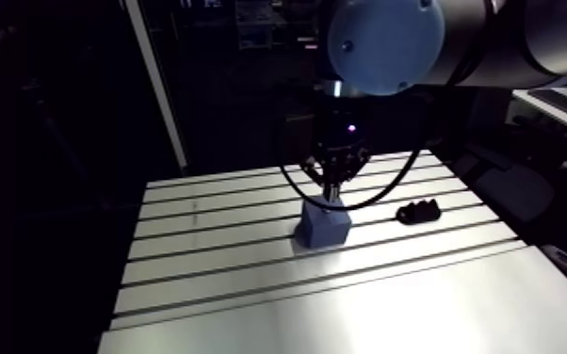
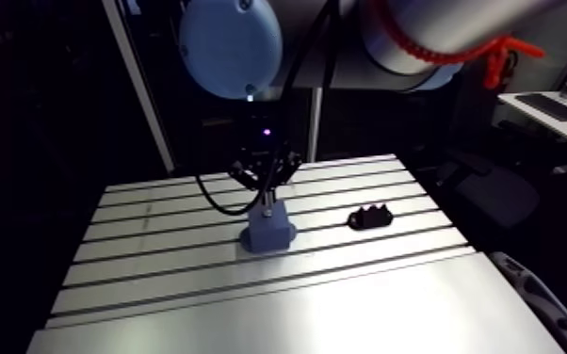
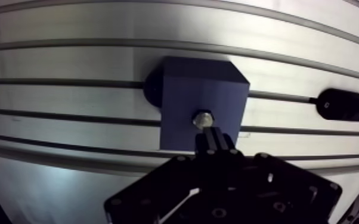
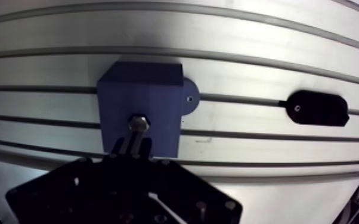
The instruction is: Pick up the M10 bolt and insert it into the hex recess until seated.
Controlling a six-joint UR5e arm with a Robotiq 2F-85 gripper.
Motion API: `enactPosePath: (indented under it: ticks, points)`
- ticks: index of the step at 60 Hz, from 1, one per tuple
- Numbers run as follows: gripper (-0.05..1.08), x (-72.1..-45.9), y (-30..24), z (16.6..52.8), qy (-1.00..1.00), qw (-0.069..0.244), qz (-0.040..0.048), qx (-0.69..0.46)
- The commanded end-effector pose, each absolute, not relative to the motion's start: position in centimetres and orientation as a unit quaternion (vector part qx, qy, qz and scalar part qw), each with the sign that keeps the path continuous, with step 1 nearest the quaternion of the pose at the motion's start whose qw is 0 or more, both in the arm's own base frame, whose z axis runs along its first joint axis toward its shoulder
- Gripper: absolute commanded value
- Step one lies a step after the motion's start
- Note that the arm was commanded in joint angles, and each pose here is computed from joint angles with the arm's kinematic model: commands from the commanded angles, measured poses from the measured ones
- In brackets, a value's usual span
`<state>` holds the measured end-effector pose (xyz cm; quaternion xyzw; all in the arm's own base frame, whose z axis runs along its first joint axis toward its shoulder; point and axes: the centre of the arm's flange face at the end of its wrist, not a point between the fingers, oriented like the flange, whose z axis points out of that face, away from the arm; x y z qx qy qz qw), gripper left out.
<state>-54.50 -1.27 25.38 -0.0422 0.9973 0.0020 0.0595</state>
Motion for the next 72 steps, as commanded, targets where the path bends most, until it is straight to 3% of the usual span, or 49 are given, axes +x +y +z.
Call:
enactPosePath:
  ticks: [1,11,72]
  points:
    - [1.08,-54.36,-1.36,24.9,0.998,0.053,-0.0056,-0.041]
    - [1.08,-54.33,-1.44,24.83,0.998,0.053,-0.0088,-0.04]
    - [1.08,-54.69,-1.43,24.52,0.998,0.047,-0.0067,-0.044]
